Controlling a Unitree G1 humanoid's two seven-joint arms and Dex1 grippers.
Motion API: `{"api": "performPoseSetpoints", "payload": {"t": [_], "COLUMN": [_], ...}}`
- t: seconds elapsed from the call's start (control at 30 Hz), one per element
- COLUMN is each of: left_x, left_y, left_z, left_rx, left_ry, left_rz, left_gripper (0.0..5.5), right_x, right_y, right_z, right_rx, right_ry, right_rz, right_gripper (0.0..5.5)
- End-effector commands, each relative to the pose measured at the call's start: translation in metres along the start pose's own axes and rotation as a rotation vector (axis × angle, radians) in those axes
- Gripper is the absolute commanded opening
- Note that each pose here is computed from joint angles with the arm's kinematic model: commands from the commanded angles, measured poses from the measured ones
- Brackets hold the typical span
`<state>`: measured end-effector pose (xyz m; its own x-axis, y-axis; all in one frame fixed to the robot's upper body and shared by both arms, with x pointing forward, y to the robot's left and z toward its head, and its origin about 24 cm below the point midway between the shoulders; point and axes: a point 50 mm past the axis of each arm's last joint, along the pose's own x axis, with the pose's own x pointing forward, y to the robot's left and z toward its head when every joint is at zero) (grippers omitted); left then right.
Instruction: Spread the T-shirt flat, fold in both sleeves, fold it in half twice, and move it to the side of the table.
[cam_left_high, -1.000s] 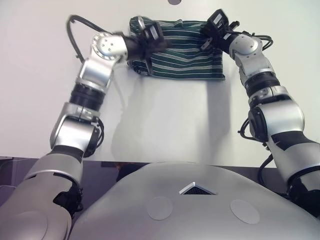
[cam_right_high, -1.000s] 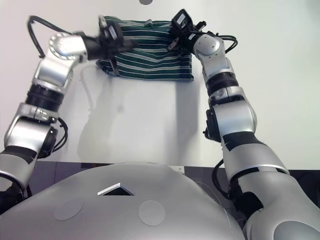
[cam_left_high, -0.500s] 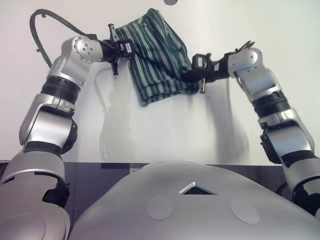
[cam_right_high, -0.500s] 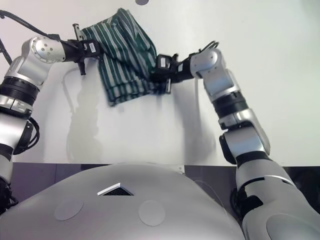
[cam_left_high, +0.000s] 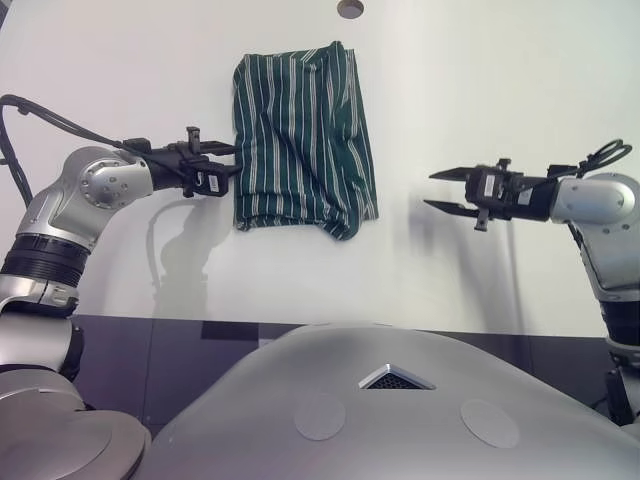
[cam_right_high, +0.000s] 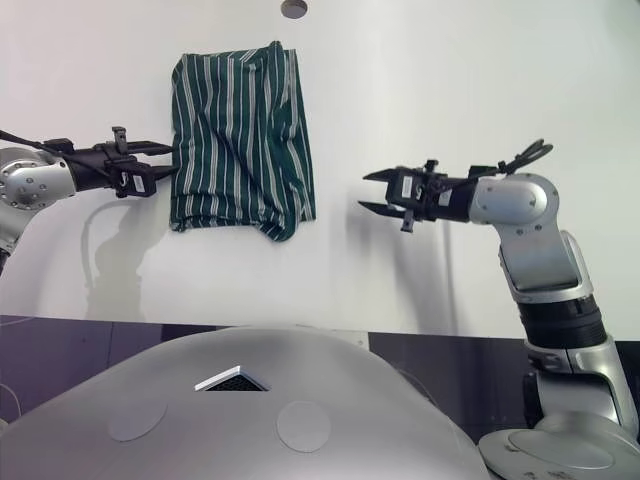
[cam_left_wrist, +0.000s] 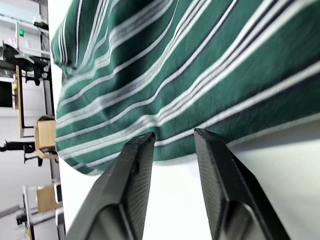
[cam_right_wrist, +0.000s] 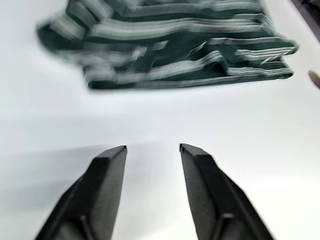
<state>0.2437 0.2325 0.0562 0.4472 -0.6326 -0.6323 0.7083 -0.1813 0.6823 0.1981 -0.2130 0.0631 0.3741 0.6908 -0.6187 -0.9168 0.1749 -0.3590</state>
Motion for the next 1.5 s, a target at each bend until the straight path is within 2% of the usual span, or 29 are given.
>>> {"api": "performPoseSetpoints", "payload": {"t": [0.03, 0.23, 0.4, 0.53, 0.7, 0.83, 1.0, 1.13, 1.23, 1.37, 1.5], "left_x": [0.002, 0.003, 0.013, 0.010, -0.003, -0.011, -0.021, -0.017, -0.002, 0.020, 0.016], "left_y": [-0.020, -0.053, -0.064, -0.039, -0.008, -0.018, -0.043, -0.051, -0.059, -0.069, -0.073], "left_z": [0.005, 0.032, 0.059, 0.050, 0.055, 0.070, 0.080, 0.085, 0.086, 0.091, 0.093], "left_rx": [0.041, 0.004, -0.045, -0.055, -0.124, -0.163, -0.166, -0.166, -0.157, -0.166, -0.238], "left_ry": [-0.015, -0.072, -0.124, -0.074, -0.112, -0.146, -0.146, -0.151, -0.150, -0.173, -0.187], "left_rz": [-0.069, -0.070, -0.041, 0.042, 0.057, -0.062, -0.239, -0.275, -0.276, -0.280, -0.336], "left_gripper": [1.52, 1.52, 1.52, 1.52, 1.52, 1.52, 1.52, 1.52, 1.52, 1.52, 0.86], "right_x": [-0.001, -0.008, -0.014, 0.000, 0.024, 0.035, 0.046, 0.052, 0.057, 0.062, 0.063], "right_y": [0.011, 0.009, -0.002, 0.008, 0.017, 0.015, 0.020, 0.023, 0.021, 0.017, 0.010], "right_z": [-0.022, -0.030, -0.031, -0.024, -0.024, -0.029, -0.028, -0.026, -0.025, -0.024, -0.018], "right_rx": [-0.175, -0.410, -0.454, -0.532, -0.595, -0.625, -0.651, -0.662, -0.671, -0.664, -0.571], "right_ry": [0.062, 0.029, -0.002, -0.075, -0.109, -0.097, -0.123, -0.143, -0.154, -0.158, -0.148], "right_rz": [-0.074, -0.048, -0.074, -0.007, 0.019, 0.022, 0.044, 0.054, 0.057, 0.056, 0.069], "right_gripper": [2.33, 2.33, 2.33, 2.33, 2.33, 2.33, 1.31, 0.48, 0.02, 0.02, 0.00]}}
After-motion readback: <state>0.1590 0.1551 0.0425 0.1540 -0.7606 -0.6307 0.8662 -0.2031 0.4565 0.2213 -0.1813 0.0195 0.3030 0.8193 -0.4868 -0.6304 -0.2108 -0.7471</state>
